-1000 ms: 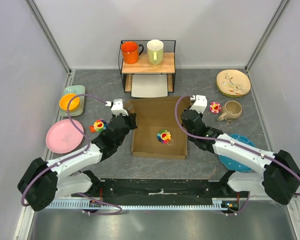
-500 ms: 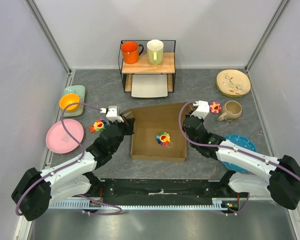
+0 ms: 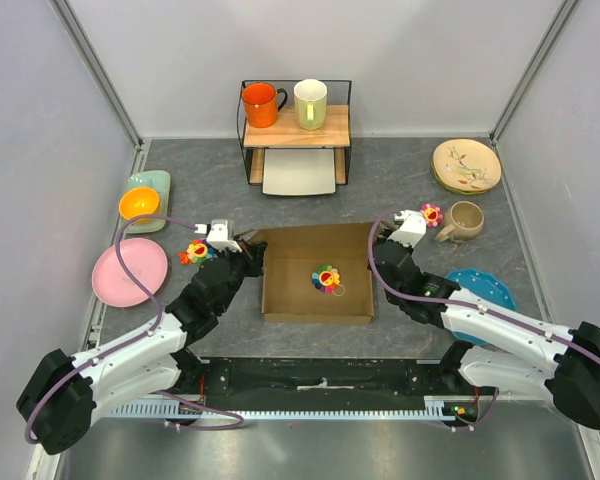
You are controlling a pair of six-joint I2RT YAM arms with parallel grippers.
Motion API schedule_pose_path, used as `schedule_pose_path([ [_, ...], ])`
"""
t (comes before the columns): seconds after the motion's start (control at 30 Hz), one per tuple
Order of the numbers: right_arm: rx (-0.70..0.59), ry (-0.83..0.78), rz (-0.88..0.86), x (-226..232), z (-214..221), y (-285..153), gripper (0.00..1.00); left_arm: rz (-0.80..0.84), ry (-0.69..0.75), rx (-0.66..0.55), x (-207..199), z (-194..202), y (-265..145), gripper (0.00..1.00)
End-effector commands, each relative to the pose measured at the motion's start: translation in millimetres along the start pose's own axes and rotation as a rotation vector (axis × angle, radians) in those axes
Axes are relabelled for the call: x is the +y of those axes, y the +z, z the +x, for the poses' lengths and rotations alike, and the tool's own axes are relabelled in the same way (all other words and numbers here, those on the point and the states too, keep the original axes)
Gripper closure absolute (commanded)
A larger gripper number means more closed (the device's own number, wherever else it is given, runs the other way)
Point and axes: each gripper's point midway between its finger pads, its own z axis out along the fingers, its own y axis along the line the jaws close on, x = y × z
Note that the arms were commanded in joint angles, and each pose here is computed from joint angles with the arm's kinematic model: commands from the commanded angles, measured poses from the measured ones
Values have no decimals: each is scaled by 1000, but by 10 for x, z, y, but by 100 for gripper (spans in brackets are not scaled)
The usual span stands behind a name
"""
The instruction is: Fold the paper box
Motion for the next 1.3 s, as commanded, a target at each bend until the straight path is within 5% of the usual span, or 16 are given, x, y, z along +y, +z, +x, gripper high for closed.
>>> schedule_pose_path([
  [0.0,90,-114,103,-358,295,-80,67,-65,-37,16,171,104,-42,96],
  [0.17,92,-97,78,-308,281,-148,64,-63,-39,16,169,96,-61,96],
  [0.37,86,-67,31,-143,219,-209,73,-58,-47,7,132,37,-54,96],
  [0.87,27,-197,-15,-195,-522,-647,13,-133,82,-13,76,-327,90,98],
  [1.27,40,-395,-20,134,-624,-309,9,-100,144,3,-2,-344,145,98],
])
